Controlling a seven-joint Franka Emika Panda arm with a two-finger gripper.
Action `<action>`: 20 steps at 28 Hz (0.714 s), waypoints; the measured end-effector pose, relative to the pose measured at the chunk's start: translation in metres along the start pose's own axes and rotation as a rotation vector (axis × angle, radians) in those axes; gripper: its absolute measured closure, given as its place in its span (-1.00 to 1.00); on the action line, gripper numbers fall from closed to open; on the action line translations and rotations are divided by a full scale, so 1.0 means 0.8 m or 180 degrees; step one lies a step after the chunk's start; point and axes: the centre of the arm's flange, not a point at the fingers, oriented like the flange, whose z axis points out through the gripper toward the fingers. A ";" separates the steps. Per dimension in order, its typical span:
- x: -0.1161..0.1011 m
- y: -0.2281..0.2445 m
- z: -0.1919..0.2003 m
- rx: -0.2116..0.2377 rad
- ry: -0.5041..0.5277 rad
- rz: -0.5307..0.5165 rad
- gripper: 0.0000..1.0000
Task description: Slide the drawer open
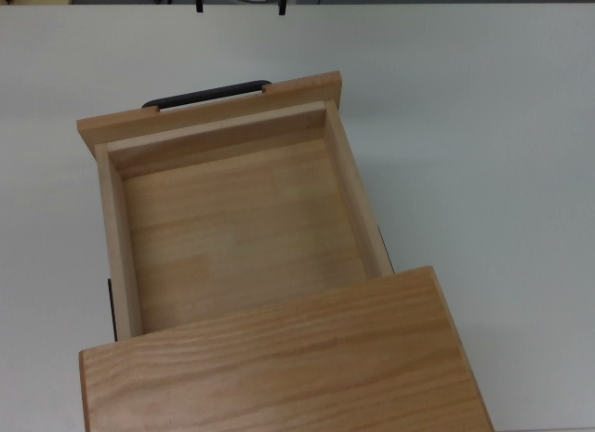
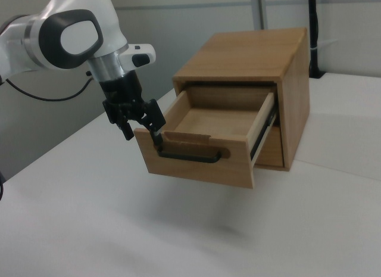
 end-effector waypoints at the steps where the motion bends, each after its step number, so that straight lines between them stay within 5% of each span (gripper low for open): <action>1: 0.001 0.000 0.002 0.0001 -0.0008 -0.0002 -1.00; 20: 0.003 0.000 0.006 0.0004 -0.0025 -0.0004 -1.00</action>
